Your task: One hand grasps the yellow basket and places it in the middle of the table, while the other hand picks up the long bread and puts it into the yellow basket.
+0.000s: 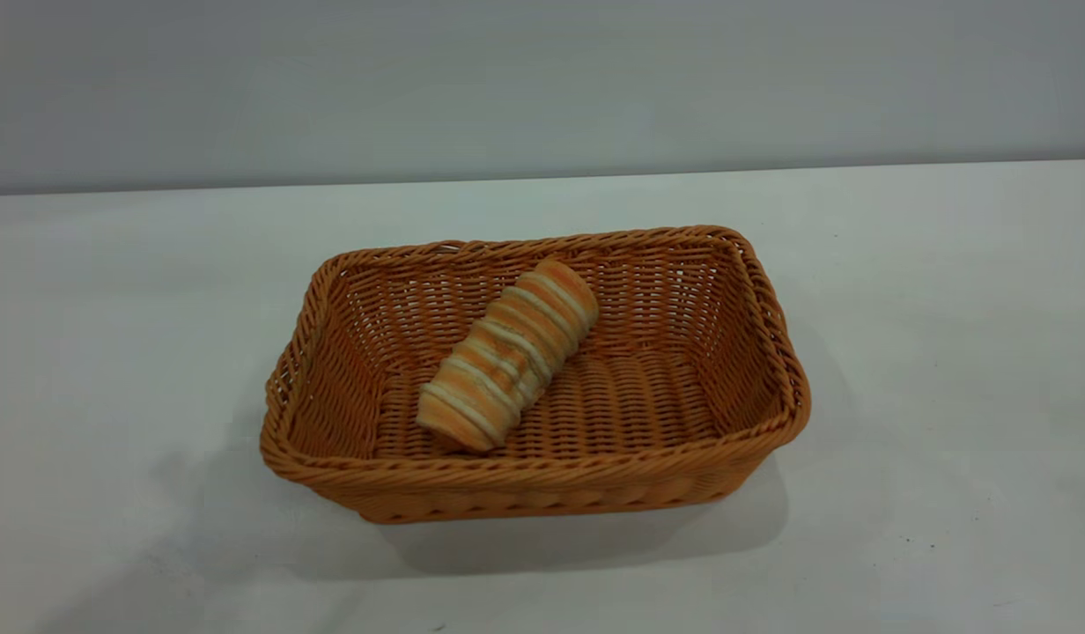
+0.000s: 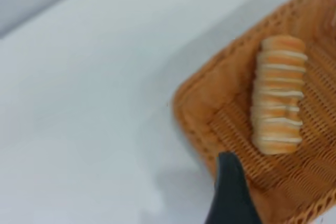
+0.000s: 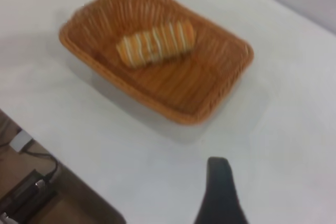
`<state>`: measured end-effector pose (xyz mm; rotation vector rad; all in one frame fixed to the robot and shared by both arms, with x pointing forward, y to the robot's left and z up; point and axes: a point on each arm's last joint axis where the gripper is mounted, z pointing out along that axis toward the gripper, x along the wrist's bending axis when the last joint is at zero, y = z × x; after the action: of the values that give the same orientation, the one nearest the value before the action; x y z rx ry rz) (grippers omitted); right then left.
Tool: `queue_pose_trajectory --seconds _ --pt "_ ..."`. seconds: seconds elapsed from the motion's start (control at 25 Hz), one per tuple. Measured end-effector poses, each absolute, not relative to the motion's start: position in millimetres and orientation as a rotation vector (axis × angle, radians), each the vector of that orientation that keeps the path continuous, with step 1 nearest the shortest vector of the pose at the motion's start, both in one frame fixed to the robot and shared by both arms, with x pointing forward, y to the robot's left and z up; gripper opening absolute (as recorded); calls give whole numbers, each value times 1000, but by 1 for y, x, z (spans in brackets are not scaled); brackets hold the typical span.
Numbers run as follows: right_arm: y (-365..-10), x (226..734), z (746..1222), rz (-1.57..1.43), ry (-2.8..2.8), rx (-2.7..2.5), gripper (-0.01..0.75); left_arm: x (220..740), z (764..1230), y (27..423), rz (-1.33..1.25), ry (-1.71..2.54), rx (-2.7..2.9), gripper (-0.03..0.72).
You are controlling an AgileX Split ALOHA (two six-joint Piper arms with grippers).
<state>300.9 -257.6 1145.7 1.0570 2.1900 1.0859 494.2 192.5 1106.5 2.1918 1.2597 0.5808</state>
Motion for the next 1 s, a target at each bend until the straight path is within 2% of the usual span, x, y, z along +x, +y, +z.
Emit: queue_pose_trajectory --seconds 0.16,0.32,0.6,1.0 --pt "-269 278 1118 1098 2143 1111 535 455 1144 221 649 1281 2108 563" --pt "-279 258 1092 1123 2071 1171 535 415 1153 238 664 1281 2089 563" --pt "-291 237 1066 1125 1999 1235 535 360 1126 259 630 1310 2130 562" --pt "-295 243 1043 975 2059 1287 535 288 1082 285 625 1313 2124 562"
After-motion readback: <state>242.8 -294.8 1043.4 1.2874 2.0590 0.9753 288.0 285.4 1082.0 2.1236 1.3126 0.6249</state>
